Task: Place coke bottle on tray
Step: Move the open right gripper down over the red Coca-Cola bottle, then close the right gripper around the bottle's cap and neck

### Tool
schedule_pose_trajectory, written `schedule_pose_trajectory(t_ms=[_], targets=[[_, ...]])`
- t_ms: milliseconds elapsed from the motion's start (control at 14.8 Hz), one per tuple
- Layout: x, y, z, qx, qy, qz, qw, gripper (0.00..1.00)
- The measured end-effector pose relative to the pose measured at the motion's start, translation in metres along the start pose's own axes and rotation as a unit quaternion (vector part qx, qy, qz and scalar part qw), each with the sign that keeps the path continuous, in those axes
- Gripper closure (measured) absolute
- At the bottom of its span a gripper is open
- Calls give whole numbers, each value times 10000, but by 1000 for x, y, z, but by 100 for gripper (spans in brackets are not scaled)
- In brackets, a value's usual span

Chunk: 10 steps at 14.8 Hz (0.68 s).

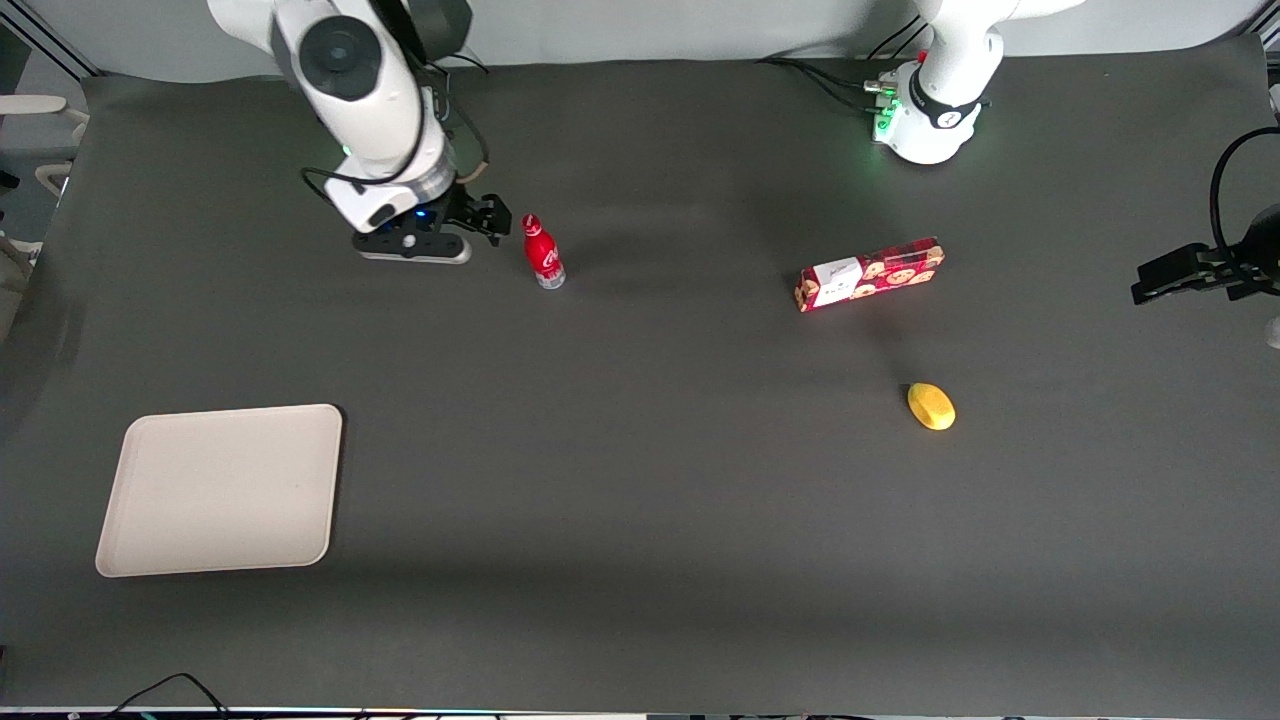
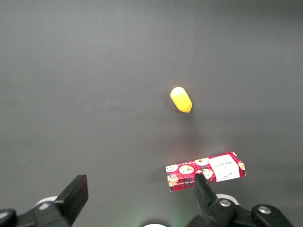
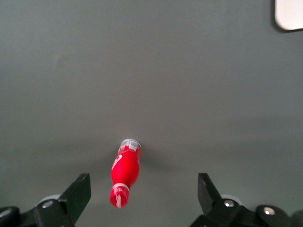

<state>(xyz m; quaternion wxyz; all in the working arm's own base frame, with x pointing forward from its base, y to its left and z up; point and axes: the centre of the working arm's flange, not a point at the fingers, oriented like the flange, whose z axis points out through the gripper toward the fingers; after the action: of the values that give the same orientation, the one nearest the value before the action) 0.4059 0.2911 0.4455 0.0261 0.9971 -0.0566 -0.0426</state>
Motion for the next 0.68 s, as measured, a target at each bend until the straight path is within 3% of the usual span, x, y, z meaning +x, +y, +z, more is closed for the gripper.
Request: schedule_pose_trajectory(t_ms=[135,406,677], targets=[[-21,-13,36,10,99,66,9999,0],[-56,-35,73,178,97,126,9997,0],[-88,-46,107,89,175,-22,9998,0]])
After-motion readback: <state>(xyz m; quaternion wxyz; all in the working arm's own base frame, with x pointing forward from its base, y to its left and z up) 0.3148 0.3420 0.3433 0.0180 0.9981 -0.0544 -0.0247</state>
